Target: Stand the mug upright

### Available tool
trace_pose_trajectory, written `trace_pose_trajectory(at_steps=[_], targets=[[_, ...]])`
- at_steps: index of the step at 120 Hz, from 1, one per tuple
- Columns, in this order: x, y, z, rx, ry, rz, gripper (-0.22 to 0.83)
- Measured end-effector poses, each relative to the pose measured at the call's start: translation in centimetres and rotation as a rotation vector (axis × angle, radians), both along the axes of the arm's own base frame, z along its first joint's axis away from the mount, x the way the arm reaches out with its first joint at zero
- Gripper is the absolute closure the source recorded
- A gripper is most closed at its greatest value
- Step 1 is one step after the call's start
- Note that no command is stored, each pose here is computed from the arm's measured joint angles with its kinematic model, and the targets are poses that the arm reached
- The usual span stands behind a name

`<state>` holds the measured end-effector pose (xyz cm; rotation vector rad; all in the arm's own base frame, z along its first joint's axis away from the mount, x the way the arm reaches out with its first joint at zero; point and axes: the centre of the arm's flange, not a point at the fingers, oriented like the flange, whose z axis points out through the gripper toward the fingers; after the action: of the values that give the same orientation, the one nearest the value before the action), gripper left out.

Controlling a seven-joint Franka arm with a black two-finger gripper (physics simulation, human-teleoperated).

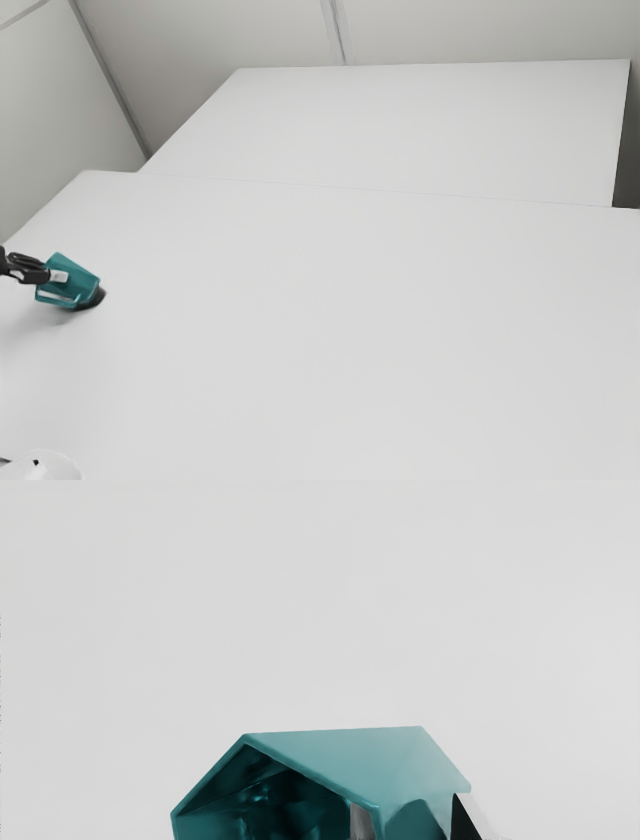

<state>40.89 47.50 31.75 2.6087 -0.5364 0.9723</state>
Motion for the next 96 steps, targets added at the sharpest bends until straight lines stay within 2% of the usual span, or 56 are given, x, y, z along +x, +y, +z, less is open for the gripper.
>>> trace_pose_trajectory(at_steps=[22, 65, 80, 96], targets=[[1.2, -0.9, 1.2, 0.019, -0.022, -0.030, 0.72], [2.9, -3.2, 5.2, 0.081, -0.036, -0.062, 0.78], [4.1, -8.7, 9.0, 0.137, -0.015, -0.117, 0.78], [7.3, -17.0, 11.4, 0.232, 0.091, -0.256, 0.79]])
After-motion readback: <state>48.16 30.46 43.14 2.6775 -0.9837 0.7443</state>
